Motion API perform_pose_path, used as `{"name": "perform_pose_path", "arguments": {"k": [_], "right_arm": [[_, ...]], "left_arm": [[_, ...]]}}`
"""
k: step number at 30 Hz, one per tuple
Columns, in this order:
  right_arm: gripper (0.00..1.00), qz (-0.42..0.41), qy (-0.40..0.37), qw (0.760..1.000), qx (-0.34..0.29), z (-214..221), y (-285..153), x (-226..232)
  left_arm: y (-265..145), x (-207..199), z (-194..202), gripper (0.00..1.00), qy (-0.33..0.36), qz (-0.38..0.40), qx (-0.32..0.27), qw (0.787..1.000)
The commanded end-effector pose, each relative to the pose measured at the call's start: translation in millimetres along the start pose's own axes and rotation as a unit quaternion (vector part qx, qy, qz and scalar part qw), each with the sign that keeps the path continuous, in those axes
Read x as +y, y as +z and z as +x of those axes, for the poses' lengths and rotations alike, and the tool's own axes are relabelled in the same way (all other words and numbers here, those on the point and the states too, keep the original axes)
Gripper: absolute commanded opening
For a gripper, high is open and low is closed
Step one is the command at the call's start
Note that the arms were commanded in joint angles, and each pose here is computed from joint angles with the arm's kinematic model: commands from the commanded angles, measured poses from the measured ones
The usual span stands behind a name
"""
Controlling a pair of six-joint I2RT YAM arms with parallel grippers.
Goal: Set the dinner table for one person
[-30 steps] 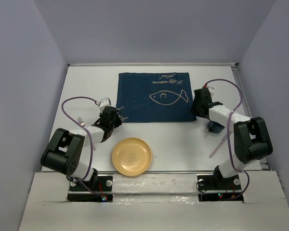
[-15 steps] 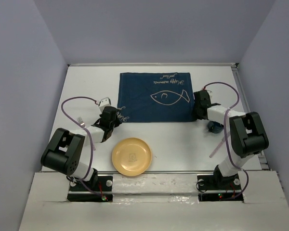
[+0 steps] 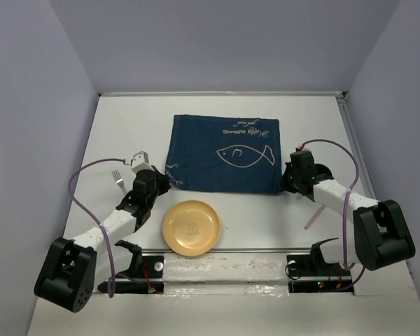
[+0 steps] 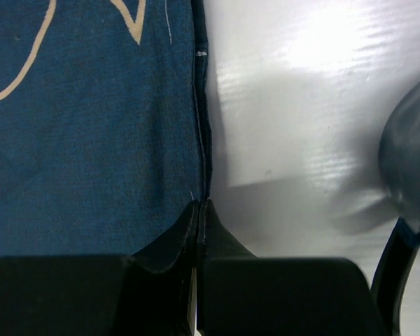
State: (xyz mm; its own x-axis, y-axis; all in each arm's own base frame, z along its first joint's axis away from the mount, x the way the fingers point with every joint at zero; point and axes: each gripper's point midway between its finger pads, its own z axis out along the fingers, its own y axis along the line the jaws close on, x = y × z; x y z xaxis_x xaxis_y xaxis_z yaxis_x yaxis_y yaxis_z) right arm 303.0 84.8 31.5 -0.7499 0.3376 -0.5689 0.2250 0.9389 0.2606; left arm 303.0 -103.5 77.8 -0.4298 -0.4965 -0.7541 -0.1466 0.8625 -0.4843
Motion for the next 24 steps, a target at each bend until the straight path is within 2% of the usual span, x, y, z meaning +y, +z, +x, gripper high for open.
{"name": "perform_pose_path", "arguments": {"k": [1, 11, 13, 17, 18, 20, 21, 22, 23, 24], "right_arm": [[0.0, -0.033, 0.005, 0.999, -0.017, 2.7, -12.7, 9.7], [0.0, -0.034, -0.001, 0.999, -0.019, -2.1, -20.6, 10.9], [0.0, -0.033, -0.003, 0.999, -0.018, -8.7, -22.8, 14.6], [0.02, -0.041, -0.006, 0.999, -0.019, -9.6, -27.5, 16.9], [0.15, -0.047, -0.008, 0.999, -0.019, -9.2, -29.3, 18.5], [0.35, -0.051, -0.011, 0.998, -0.023, -11.6, -31.5, 20.1], [0.47, -0.053, -0.017, 0.998, -0.027, -15.4, -34.7, 21.5], [0.51, -0.054, -0.02, 0.998, -0.03, -21.1, -39.3, 24.3], [0.56, -0.065, -0.029, 0.997, -0.039, -25.8, -46.3, 29.8], [0.57, -0.067, -0.031, 0.997, -0.038, -27.1, -47.8, 31.3]], "left_arm": [[-11.6, 7.9, 20.4, 0.0, -0.031, 0.008, 0.021, 0.999], [-29.6, 20.6, 23.5, 0.0, -0.055, 0.001, 0.01, 0.998], [-33.4, 21.7, 20.5, 0.07, -0.064, 0.002, 0.0, 0.998], [-35.6, 21.5, 16.1, 0.27, -0.069, 0.004, -0.011, 0.998], [-35.9, 20.6, 16.4, 0.37, -0.068, 0.007, -0.011, 0.998], [-37.0, 17.1, 16.3, 0.57, -0.064, 0.016, -0.007, 0.998], [-38.0, 14.4, 14.3, 0.76, -0.061, 0.022, -0.009, 0.998], [-40.5, 10.4, 7.9, 0.83, -0.058, 0.027, -0.015, 0.998], [-42.6, 8.4, 3.5, 0.97, -0.049, 0.03, -0.019, 0.998], [-45.3, 4.5, -3.9, 0.99, -0.047, 0.035, -0.028, 0.998]]}}
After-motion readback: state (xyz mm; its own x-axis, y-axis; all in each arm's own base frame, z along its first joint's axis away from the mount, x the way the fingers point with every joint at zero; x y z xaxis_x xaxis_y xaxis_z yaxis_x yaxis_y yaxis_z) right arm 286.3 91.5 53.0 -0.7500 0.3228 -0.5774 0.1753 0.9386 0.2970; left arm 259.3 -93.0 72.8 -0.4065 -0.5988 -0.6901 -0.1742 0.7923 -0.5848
